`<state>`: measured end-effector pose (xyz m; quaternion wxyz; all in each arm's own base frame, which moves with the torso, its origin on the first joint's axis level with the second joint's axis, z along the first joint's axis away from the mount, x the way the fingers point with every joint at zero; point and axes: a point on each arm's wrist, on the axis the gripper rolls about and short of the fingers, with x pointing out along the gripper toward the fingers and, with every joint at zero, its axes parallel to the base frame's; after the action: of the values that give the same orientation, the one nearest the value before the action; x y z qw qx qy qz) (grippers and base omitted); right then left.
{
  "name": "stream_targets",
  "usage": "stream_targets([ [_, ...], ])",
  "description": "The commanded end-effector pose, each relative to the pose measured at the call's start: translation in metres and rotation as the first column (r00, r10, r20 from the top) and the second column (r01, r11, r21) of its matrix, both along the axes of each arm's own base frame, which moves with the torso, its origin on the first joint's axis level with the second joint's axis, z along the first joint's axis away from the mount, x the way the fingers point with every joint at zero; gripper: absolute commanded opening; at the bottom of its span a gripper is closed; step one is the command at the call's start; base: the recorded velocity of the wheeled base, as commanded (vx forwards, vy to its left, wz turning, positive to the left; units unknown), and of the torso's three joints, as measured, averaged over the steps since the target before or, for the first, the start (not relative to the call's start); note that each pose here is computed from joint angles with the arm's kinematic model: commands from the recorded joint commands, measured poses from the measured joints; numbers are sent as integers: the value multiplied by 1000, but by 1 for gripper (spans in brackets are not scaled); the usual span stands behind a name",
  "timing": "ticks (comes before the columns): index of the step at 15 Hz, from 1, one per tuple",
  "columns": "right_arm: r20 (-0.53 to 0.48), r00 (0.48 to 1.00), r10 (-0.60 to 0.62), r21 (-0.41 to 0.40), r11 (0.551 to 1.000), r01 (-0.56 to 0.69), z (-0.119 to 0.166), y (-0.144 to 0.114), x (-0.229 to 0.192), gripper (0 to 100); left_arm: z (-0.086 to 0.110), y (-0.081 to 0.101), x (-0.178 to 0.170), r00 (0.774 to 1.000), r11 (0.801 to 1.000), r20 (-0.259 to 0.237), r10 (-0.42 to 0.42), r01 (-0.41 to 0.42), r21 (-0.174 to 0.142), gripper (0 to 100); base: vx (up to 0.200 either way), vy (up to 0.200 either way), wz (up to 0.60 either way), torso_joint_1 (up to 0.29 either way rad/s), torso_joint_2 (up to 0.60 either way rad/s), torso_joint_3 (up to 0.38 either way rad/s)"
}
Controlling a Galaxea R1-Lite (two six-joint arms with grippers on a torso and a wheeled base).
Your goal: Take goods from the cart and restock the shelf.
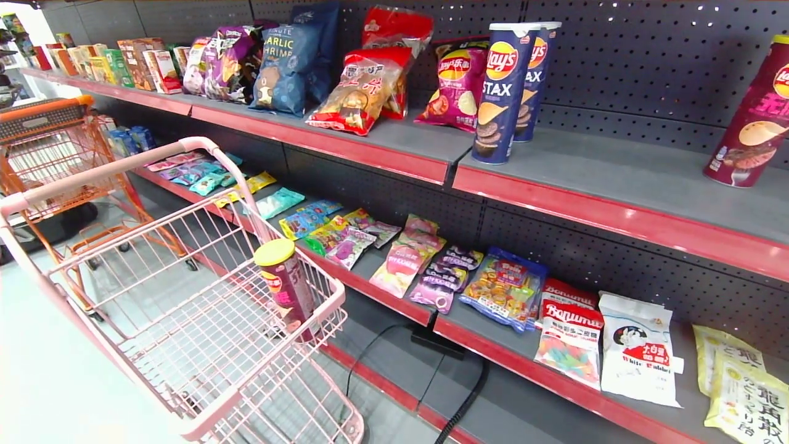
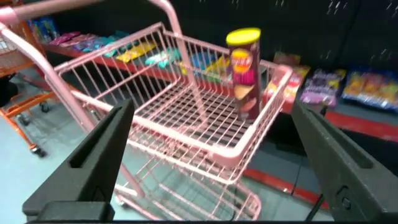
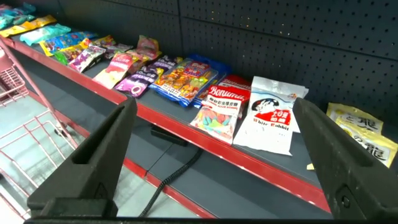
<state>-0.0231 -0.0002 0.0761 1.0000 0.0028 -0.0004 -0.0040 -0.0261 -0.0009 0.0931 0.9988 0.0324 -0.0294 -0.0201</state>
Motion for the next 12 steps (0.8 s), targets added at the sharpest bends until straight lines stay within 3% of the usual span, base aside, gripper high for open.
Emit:
stream_targets([
  [1, -1, 1000, 0, -1, 1000, 0, 0, 0, 0, 100, 100, 1, 16, 998, 992, -28, -54, 50, -119, 100, 0, 0, 0, 0, 0, 0],
  [2, -1, 1000, 0, -1, 1000, 0, 0, 0, 0, 100, 115, 1, 24, 998, 993, -48, -45, 39, -116, 100, 0, 0, 0, 0, 0, 0],
  [4, -1, 1000, 0, 1, 1000, 0, 0, 0, 0, 100, 114, 0, 48, 987, 994, -157, 18, -34, -102, 100, 0, 0, 0, 0, 0, 0],
  [5, -1, 1000, 0, 1, 1000, 0, 0, 0, 0, 100, 115, 1, 60, 978, 994, -200, 54, -72, -83, 100, 0, 0, 0, 0, 0, 0],
  [6, 1, 1000, 0, 2, 1000, 0, 0, 0, 0, 100, 117, 0, 85, 965, 995, -249, 86, -95, -23, 100, 0, 0, 0, 0, 0, 0],
  [7, 1, 1000, 0, 8, 1000, 0, 0, 0, 0, 100, 113, -1, 106, 955, 998, -291, 59, -64, -10, 100, 0, 0, 0, 0, 0, 0],
  [9, 1, 1000, 0, 14, 1000, 0, 0, 0, 0, 100, 112, -5, 145, 953, 997, -295, -71, 63, -39, 100, 0, 0, 0, 0, 0, 0],
  [10, 1, 1000, 0, 13, 1000, 0, 0, 0, 0, 100, 105, -2, 168, 943, 995, -319, -100, 87, -56, 100, 0, 0, 0, 0, 0, 0],
  [12, 1, 1000, 0, 14, 1000, 0, 0, 0, 0, 100, 85, 5, 196, 905, 995, -412, -100, 83, -61, 100, 0, 0, 0, 0, 0, 0],
])
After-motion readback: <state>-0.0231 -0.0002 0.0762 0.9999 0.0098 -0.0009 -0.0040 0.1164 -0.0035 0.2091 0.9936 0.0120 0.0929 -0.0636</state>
